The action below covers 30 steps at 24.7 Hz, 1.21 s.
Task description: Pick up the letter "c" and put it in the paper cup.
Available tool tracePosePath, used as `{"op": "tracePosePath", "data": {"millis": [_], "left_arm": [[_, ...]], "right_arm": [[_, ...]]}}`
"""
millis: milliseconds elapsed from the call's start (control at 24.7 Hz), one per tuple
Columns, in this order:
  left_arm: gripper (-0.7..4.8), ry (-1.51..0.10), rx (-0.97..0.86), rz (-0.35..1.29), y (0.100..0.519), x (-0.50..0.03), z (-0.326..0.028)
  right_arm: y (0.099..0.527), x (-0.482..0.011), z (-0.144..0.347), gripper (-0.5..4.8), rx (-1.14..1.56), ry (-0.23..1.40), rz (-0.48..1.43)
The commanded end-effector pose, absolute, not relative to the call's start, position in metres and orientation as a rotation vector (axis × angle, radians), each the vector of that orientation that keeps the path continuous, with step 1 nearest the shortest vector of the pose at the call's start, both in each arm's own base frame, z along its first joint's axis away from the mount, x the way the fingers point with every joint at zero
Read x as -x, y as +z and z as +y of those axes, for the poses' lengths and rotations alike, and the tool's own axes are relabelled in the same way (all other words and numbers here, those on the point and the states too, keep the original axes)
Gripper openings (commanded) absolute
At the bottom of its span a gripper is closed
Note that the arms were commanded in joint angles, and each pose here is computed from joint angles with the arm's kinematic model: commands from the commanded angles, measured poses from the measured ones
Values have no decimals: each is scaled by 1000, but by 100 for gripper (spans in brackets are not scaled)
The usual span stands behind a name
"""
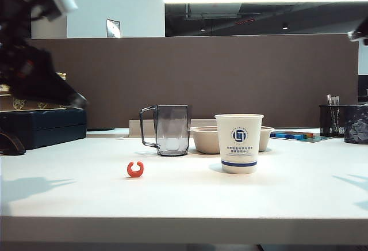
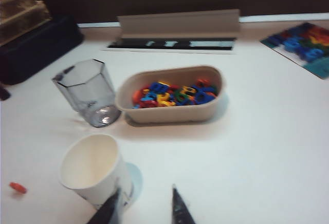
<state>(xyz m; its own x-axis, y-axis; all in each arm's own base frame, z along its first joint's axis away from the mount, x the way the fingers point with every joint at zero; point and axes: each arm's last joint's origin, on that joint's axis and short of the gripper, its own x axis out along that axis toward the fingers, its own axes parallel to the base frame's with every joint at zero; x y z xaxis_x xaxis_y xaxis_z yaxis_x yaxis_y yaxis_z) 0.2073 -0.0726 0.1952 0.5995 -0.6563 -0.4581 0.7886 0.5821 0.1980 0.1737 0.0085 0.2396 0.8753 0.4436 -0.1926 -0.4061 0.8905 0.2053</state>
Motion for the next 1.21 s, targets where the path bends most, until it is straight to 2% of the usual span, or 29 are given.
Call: {"op": "tracePosePath", "data": {"millis": [40,404,444,525,849,1212], "left_arm": [[62,-917,-431,351,194,-221,-87],[68,-945,-415,467,172,-249,-98],[83,-948,-413,471,171,-249,-98],[130,-949,-414,467,171,-250,-98],[130,-980,-404,483,164,-255,-102],[130,-1062,-469,510,151,-263,-129]], "right_arm": [[246,-180,10,119,-144,513,164],[238,-185,21,123,-172,545,225],[237,-187,21,144,-173,543,232],[236,-189,20,154,-177,541,245],[232,-199,21,154,-184,539,278],[242,-206,21,154,-181,541,264]]}}
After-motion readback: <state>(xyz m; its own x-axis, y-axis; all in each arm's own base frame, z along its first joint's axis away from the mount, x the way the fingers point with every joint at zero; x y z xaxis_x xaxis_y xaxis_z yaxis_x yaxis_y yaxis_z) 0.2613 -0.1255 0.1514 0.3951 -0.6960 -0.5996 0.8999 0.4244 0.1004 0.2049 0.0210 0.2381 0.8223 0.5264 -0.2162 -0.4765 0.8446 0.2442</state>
